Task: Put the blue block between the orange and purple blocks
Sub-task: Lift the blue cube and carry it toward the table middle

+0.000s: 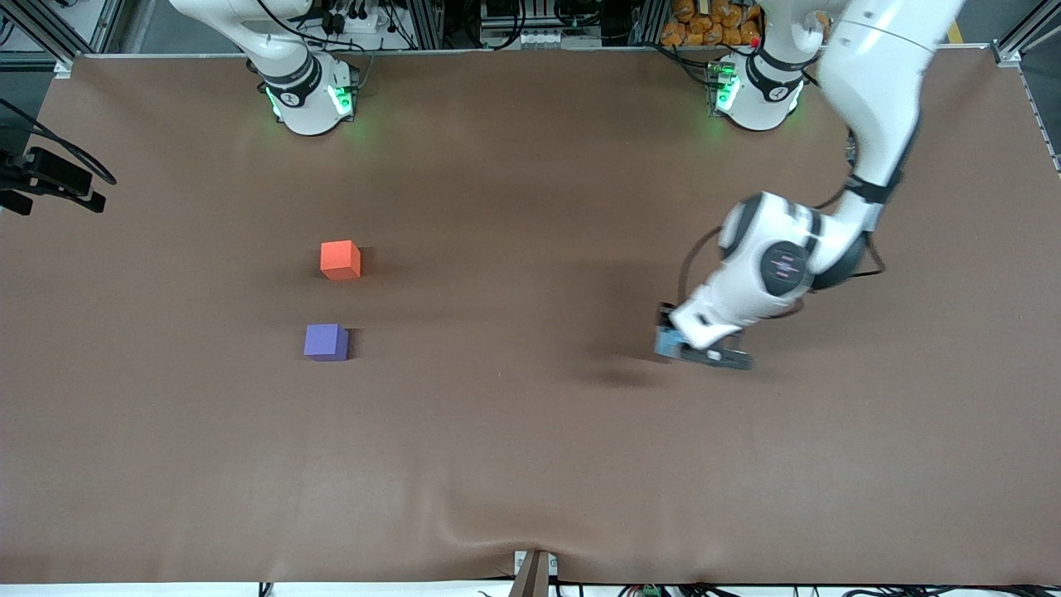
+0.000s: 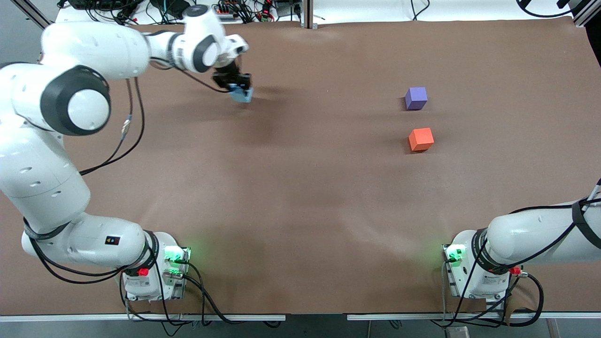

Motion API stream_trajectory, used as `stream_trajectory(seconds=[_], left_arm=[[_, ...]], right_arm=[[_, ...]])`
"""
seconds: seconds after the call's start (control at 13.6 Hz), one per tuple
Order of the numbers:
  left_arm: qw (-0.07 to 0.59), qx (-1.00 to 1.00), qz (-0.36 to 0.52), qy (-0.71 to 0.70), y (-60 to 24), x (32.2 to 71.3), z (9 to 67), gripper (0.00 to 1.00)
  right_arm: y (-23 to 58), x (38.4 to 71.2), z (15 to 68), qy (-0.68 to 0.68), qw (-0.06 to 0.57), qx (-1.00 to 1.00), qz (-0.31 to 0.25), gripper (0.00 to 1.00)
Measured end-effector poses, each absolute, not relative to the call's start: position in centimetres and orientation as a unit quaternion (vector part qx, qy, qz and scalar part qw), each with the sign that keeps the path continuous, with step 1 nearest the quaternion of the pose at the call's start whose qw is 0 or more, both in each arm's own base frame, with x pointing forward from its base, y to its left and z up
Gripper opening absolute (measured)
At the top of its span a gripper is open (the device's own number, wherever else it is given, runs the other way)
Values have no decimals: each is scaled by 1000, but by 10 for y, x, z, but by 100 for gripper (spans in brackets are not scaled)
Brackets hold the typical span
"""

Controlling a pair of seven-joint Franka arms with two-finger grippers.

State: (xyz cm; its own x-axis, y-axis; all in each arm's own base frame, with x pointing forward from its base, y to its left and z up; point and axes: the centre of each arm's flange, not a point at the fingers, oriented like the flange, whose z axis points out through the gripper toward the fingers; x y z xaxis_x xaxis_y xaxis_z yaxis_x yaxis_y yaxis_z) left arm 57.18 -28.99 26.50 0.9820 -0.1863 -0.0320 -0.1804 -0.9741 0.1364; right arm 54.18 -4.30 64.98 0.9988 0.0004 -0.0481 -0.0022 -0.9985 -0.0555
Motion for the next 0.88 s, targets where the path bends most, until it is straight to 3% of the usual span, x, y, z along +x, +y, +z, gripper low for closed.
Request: stream_trajectory(seconds=[0.37,0.88], left_arm=[[64,995,-47,-66,-436,529,299,59],[78,996,-42,18,-572,481,279,59]], right_arm=[[-43,542,650,0,28,-999,24,100],[-42,542,649,0,28,-999,25,100]])
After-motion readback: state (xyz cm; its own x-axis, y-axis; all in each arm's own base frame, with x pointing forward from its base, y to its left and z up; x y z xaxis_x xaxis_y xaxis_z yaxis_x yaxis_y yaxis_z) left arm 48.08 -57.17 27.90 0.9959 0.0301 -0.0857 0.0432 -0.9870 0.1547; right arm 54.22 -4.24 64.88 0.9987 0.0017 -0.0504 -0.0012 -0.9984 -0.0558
